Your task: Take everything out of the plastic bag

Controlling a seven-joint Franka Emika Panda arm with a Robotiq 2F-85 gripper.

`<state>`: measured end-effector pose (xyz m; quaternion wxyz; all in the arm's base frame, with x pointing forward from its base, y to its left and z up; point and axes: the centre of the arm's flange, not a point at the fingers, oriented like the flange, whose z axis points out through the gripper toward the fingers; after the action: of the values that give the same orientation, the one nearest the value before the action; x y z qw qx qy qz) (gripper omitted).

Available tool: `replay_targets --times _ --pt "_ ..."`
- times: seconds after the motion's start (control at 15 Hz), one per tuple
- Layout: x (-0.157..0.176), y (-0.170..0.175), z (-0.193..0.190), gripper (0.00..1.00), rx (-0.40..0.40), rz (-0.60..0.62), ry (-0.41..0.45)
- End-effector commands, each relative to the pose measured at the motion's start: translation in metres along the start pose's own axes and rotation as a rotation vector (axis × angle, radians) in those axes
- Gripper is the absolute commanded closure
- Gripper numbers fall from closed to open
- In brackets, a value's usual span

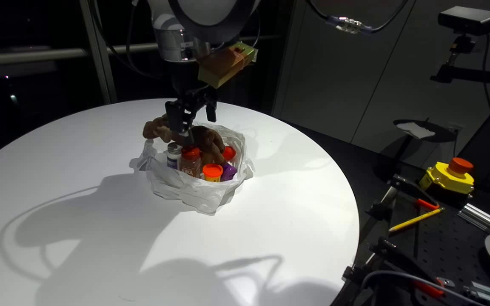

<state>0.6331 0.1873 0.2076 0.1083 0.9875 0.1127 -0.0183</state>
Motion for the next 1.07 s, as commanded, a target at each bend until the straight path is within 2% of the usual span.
replay_targets --times 0.0,0.2,0.27,0.33,0.4,0.67,1.0 --pt "0.027 0.019 0.004 0.0 -0.036 0.102 0.017" --pt "0.039 0.035 0.012 0.0 -0.04 0.147 0.019" --pt "0.044 0.039 0.015 0.25 -0.038 0.154 0.018" --pt "0.047 0.041 0.015 0.27 -0.024 0.151 0.02" --pt "0.05 0.041 0.016 0.34 -0.006 0.143 0.022" --pt "0.057 0.038 0.023 0.67 0.047 0.126 0.017" --pt "0.038 0.035 0.016 0.98 0.127 0.124 0.0"
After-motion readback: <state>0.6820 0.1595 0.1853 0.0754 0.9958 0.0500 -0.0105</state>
